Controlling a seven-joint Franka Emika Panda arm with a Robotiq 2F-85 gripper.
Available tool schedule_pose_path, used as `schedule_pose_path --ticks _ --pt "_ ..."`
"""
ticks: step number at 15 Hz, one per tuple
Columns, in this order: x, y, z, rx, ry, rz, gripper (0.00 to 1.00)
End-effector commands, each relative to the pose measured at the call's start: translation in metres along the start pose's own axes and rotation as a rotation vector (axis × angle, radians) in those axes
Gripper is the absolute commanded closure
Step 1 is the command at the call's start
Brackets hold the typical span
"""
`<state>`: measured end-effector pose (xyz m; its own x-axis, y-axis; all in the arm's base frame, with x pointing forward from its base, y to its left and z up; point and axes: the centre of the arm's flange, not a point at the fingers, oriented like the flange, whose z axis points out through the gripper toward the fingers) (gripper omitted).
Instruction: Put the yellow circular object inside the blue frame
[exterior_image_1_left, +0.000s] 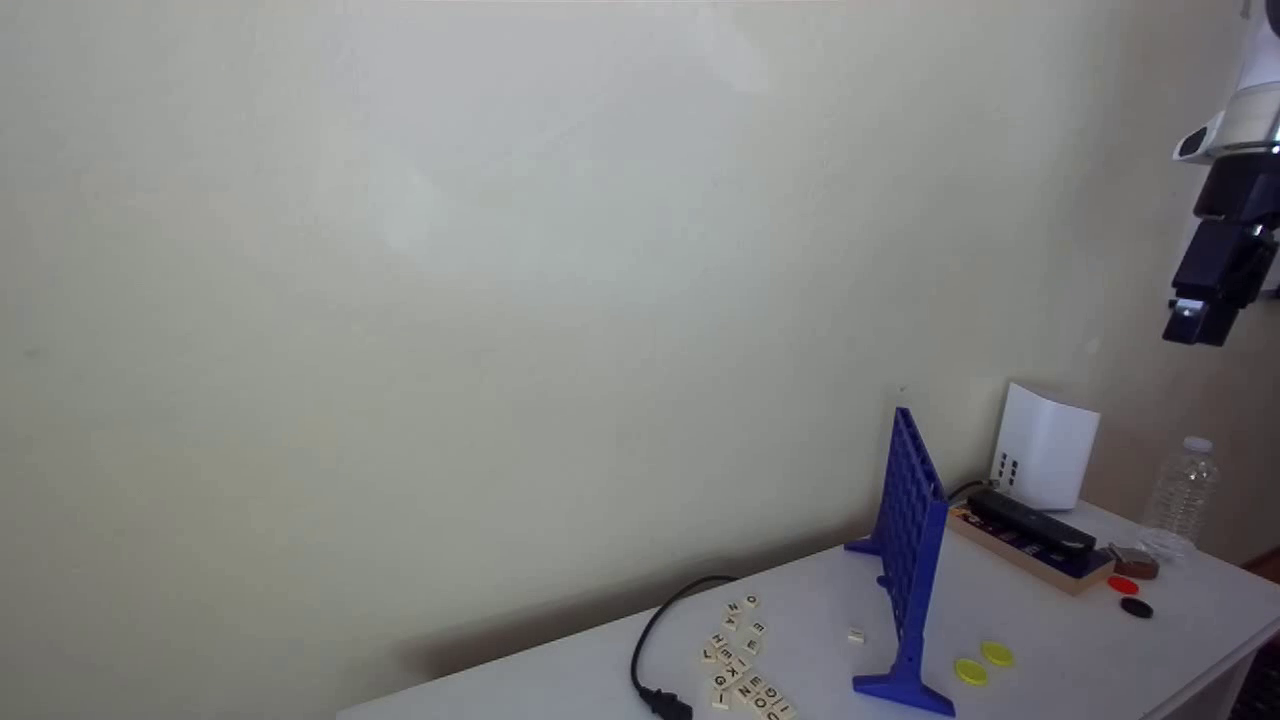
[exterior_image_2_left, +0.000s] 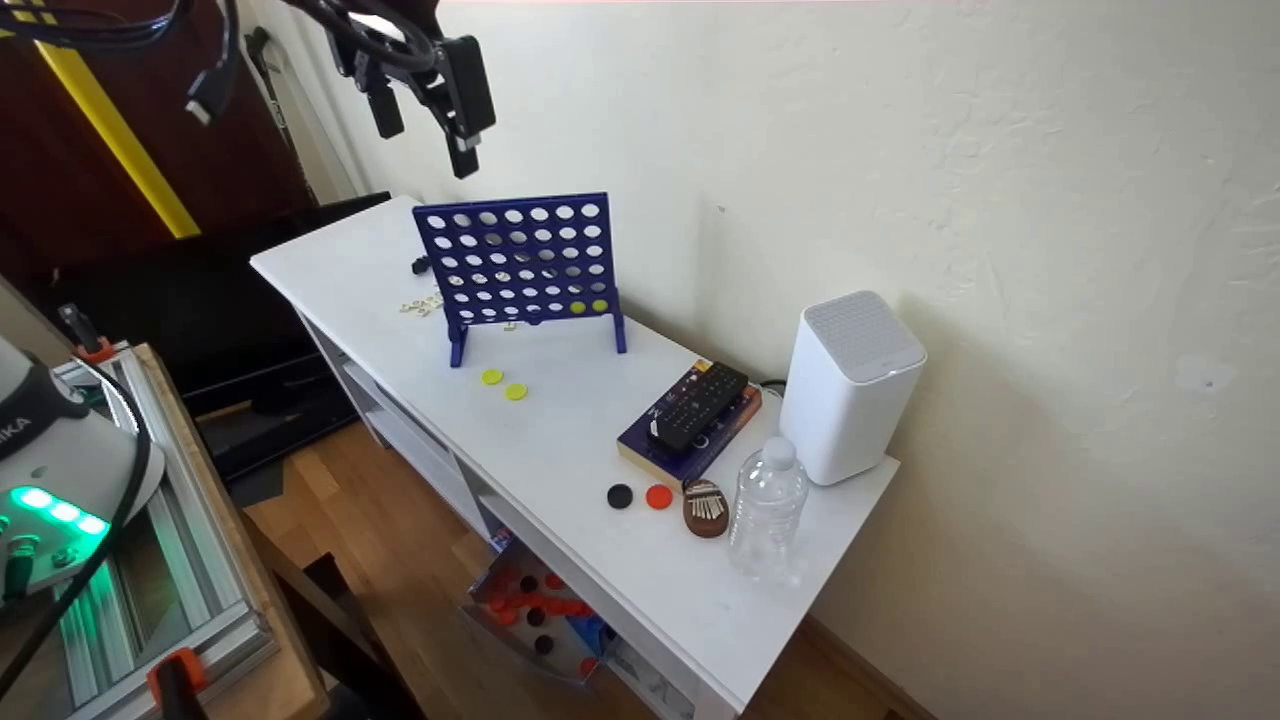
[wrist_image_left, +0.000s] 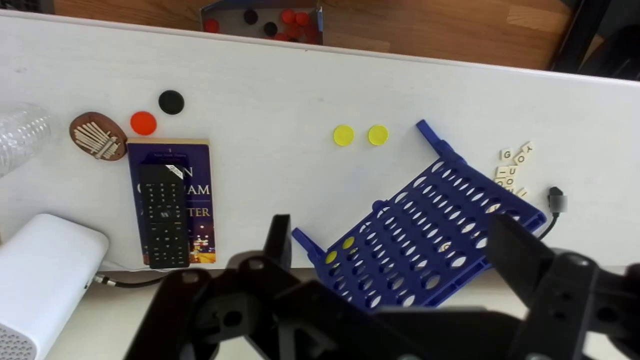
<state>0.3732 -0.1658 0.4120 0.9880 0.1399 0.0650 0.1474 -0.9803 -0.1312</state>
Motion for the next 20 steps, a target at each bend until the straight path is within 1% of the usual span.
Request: schedule_pose_path --ticks 1,3,5,6,8,13,17,19,20 --pt "0.016 0.023 0.023 -0.018 0.012 0.086 0.00" --pt "0.023 0.032 0.041 -0.022 0.002 0.100 0.00" --pt "0.030 0.040 0.063 -0.019 -0.036 0.109 0.00" --pt "0.033 0.044 0.075 -0.003 -0.090 0.107 0.00" --pt "0.038 0.051 0.098 0.021 -0.157 0.137 0.00" --pt "0.054 0.069 0.151 0.088 -0.283 0.215 0.00" --pt "0.070 0.072 0.193 0.153 -0.382 0.269 0.00" --pt "0.075 0.072 0.206 0.158 -0.416 0.311 0.00" --pt "0.057 0.062 0.197 0.130 -0.385 0.257 0.00"
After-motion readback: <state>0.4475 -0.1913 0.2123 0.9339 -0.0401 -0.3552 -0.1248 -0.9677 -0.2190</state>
